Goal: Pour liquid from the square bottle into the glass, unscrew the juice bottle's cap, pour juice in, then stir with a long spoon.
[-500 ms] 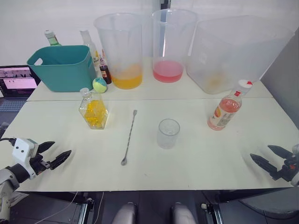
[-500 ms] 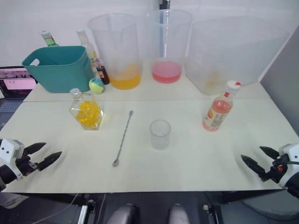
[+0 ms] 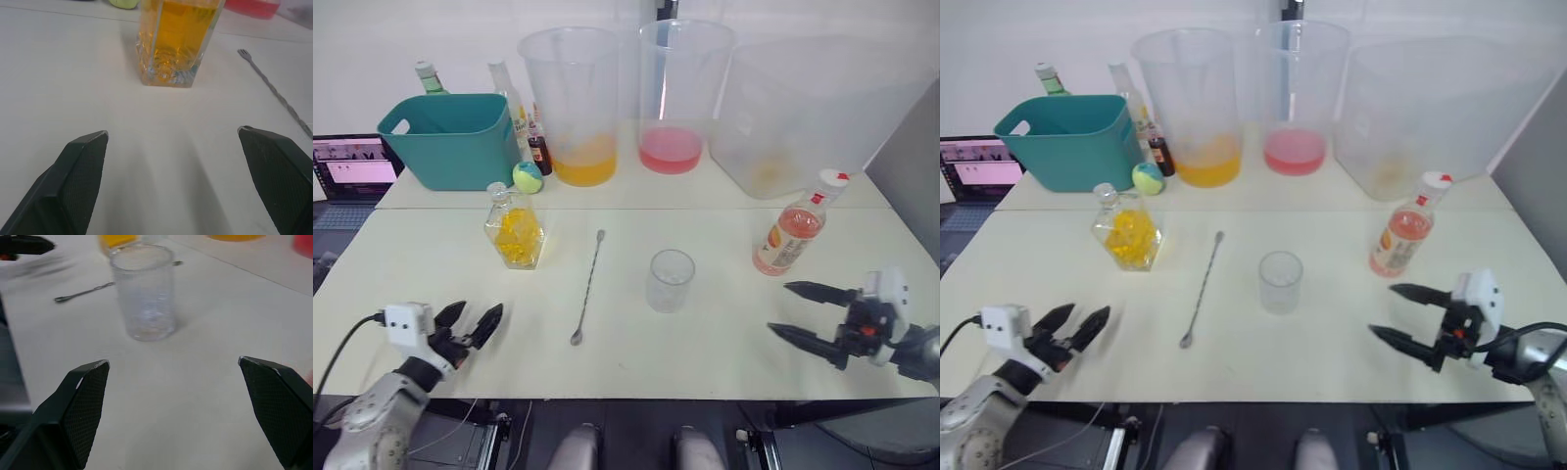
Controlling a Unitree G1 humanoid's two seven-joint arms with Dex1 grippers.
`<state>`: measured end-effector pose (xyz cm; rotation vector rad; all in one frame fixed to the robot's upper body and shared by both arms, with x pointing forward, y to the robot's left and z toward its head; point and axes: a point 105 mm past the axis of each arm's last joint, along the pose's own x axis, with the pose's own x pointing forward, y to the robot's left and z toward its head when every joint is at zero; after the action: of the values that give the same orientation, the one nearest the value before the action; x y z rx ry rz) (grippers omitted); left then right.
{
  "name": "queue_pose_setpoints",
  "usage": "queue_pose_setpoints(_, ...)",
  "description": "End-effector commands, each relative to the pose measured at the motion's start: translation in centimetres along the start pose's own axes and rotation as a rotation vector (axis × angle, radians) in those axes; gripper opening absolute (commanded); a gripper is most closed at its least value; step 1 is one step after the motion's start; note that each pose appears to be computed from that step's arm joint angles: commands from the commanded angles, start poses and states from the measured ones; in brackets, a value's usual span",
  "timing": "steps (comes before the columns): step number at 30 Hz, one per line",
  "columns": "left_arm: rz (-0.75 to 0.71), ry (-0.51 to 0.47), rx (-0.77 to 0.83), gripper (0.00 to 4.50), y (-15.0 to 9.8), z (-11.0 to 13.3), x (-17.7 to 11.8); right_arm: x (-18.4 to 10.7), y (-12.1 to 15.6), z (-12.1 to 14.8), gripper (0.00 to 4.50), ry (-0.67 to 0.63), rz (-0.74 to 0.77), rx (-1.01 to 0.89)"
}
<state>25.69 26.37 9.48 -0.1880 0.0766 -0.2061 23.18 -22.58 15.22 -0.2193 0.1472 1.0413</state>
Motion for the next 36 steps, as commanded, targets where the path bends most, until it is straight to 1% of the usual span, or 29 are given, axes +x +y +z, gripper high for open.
queue_pose_setpoints(1, 0.051, -0.074, 0.028, 4.48, -1.8, 2.3, 1.8, 0.3, 1.5, 0.9, 4.50, 0.015, 0.131, -0.073)
queue_pose_setpoints(3, 0.064, -0.066, 0.036, 4.48, -2.7, 2.5, 2.5, 0.0, 1.8, 0.6, 4.50, 0.045, 0.171, -0.095)
queue_pose_setpoints(5, 0.056, -0.079, 0.052, 4.48, -3.5, 3.2, 3.1, -0.3, 1.8, 0.6, 4.50, 0.061, 0.186, -0.111)
queue_pose_setpoints(10, 0.092, -0.062, 0.175, 4.48, -3.8, 4.9, 4.7, -0.6, 1.3, 0.5, 4.50, 0.082, 0.184, -0.140)
queue_pose_setpoints(14, 0.111, -0.025, 0.248, 4.48, -3.9, 5.3, 6.0, -0.3, 1.4, 0.3, 4.50, 0.072, 0.177, -0.142)
queue_pose_setpoints(16, 0.106, -0.047, 0.254, 4.48, -4.2, 5.8, 6.5, -0.2, 1.6, 0.2, 4.50, 0.064, 0.176, -0.140)
queue_pose_setpoints(19, 0.140, -0.056, 0.260, 4.48, -3.9, 6.2, 7.2, 0.1, 1.8, 0.1, 4.50, 0.051, 0.170, -0.149)
queue_pose_setpoints(23, 0.201, -0.056, 0.283, 4.48, -2.9, 6.7, 7.9, 0.5, 2.1, 0.1, 4.50, 0.041, 0.162, -0.162)
queue_pose_setpoints(28, 0.184, -0.081, 0.277, 4.48, -3.4, 7.5, 8.5, 0.8, 2.3, -0.2, 4.50, 0.039, 0.144, -0.167)
queue_pose_setpoints(31, 0.183, -0.078, 0.284, 4.48, -3.4, 7.8, 8.9, 1.0, 2.4, -0.3, 4.50, 0.035, 0.137, -0.167)
queue_pose_setpoints(36, 0.227, -0.087, 0.298, 4.48, -2.5, 8.5, 10.4, 1.2, 2.4, -0.5, 4.50, 0.036, 0.126, -0.168)
